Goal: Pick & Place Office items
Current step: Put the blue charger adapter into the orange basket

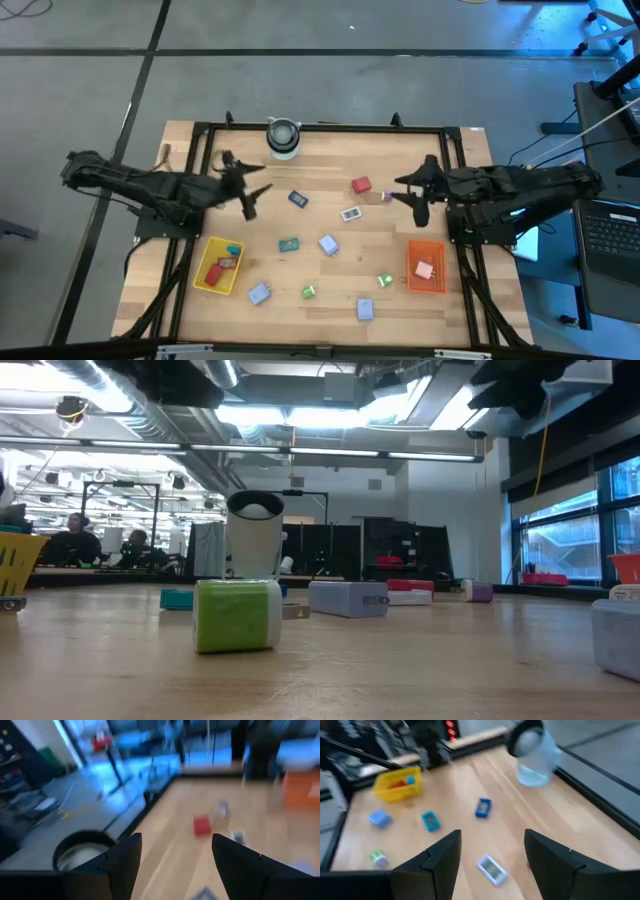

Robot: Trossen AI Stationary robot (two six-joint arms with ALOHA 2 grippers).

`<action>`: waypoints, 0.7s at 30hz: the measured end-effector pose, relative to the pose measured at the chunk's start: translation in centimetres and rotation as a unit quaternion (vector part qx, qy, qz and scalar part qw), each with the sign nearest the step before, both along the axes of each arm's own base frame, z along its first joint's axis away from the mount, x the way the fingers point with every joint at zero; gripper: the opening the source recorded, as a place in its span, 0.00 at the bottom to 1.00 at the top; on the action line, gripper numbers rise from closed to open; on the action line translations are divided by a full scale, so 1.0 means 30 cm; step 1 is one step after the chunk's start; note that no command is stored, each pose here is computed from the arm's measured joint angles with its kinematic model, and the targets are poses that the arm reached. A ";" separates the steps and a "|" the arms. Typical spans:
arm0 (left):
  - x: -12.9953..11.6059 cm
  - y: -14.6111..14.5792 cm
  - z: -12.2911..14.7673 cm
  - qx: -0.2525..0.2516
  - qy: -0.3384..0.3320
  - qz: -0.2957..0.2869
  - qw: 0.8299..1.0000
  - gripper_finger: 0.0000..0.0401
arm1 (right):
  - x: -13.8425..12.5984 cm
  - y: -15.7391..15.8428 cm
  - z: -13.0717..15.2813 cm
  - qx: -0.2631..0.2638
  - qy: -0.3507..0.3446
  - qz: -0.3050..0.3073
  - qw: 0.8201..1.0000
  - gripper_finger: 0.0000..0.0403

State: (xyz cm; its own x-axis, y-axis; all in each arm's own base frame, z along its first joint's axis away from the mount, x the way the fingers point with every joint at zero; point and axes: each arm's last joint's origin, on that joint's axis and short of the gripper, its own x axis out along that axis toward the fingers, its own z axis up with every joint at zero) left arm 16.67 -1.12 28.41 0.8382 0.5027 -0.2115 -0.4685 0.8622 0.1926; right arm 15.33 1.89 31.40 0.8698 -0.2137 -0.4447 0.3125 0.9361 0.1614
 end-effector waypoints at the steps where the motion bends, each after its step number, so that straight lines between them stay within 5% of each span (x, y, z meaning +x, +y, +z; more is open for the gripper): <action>1: -0.019 0.016 -0.012 -0.005 -0.031 -0.012 0.999 0.59 | -0.007 -0.004 0.007 0.003 0.009 -0.007 1.000 0.55; 7: -0.111 0.091 -0.064 0.004 -0.175 -0.098 0.980 0.59 | -0.018 -0.020 0.014 0.016 0.028 -0.024 0.999 0.55; 15: -0.132 0.176 -0.095 -0.036 -0.179 -0.056 0.982 0.59 | 0.018 -0.074 -0.061 0.039 0.116 -0.145 0.982 0.55; 21: -0.139 0.224 -0.117 -0.067 -0.167 0.006 0.984 0.59 | 0.084 -0.118 -0.121 0.078 0.179 -0.155 0.968 0.55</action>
